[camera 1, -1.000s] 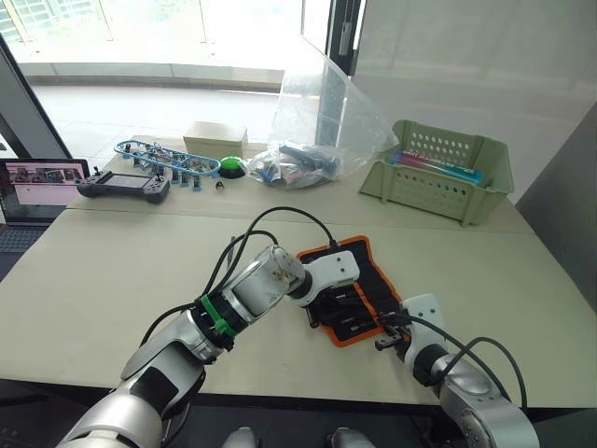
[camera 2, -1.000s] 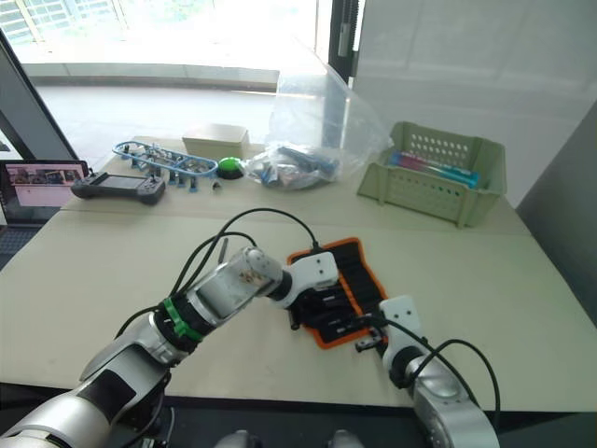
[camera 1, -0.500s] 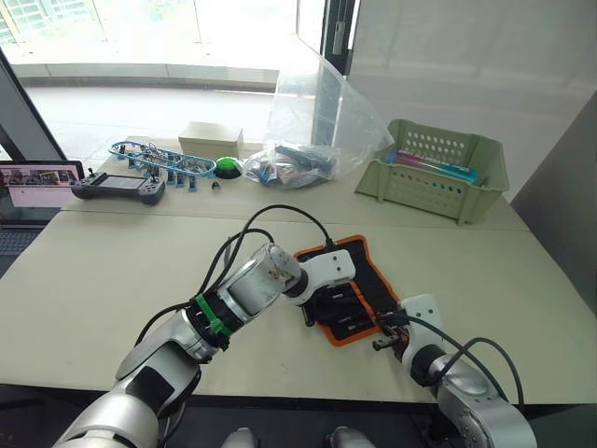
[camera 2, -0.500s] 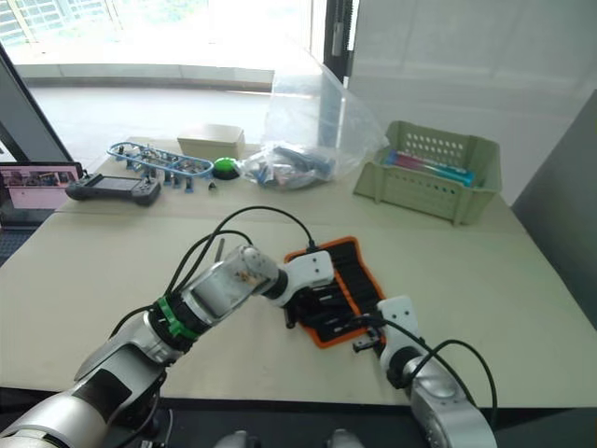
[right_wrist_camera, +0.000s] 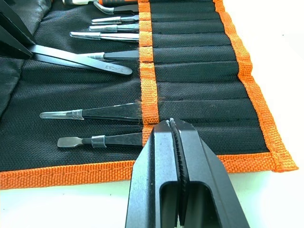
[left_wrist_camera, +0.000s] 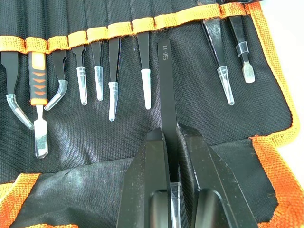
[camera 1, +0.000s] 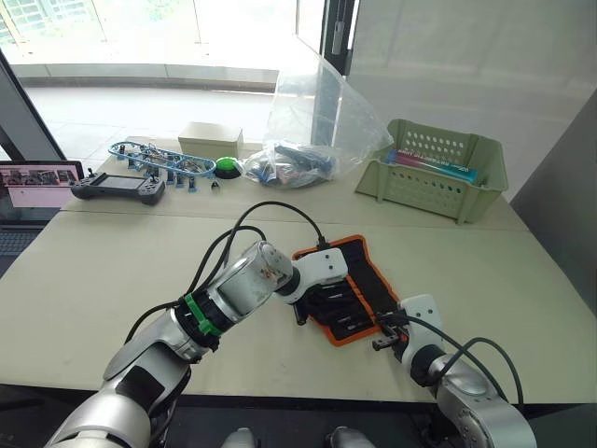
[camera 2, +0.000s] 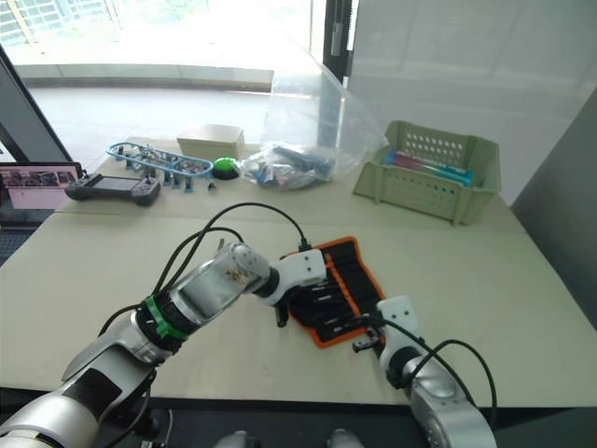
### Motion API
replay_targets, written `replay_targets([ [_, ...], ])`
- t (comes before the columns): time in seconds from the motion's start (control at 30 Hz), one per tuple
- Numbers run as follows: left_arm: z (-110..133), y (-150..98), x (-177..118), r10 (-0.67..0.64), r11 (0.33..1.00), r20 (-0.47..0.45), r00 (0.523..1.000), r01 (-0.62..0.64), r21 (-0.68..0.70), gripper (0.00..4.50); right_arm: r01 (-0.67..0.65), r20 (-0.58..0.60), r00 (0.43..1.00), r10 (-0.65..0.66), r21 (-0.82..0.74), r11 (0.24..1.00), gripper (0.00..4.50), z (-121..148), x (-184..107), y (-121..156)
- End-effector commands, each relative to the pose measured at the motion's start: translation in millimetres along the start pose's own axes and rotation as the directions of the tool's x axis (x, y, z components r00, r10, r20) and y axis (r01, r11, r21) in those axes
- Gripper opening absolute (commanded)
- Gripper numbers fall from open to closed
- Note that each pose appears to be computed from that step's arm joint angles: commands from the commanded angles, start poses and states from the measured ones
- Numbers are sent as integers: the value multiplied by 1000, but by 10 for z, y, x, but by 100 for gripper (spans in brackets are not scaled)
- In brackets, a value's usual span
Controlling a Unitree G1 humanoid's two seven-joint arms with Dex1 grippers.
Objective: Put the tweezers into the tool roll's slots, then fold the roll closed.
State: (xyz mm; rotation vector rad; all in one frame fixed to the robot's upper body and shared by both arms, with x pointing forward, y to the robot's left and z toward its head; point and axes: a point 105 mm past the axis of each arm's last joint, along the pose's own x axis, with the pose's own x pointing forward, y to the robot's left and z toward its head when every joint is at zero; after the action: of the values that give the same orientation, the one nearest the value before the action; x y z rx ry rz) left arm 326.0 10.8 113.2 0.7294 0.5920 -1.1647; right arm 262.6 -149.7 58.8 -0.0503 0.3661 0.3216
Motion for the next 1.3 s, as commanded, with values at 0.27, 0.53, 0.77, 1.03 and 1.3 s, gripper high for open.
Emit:
replay_targets([
  [0.27, 233, 11, 77, 5, 998, 41, 999, -7, 56, 3, -25, -192, 981, 39, 72, 997, 0, -472, -12, 104],
  [0.53, 325, 10, 169, 2, 998, 58, 998, -6, 70, 3, -21, -189, 981, 35, 75, 997, 0, -469, -13, 106],
  [0.77, 396, -67, 277, -27, 996, 74, 997, 20, 87, 3, -20, -188, 982, 33, 75, 997, 0, -461, -6, 97],
  [1.03, 451, -160, 481, -45, 994, 94, 995, 35, 106, 3, -21, -186, 982, 34, 71, 997, 0, -452, -7, 93],
  [1.3, 489, -186, 661, -52, 994, 131, 990, 39, 102, 3, -24, -189, 981, 36, 66, 998, 0, -451, -3, 92],
])
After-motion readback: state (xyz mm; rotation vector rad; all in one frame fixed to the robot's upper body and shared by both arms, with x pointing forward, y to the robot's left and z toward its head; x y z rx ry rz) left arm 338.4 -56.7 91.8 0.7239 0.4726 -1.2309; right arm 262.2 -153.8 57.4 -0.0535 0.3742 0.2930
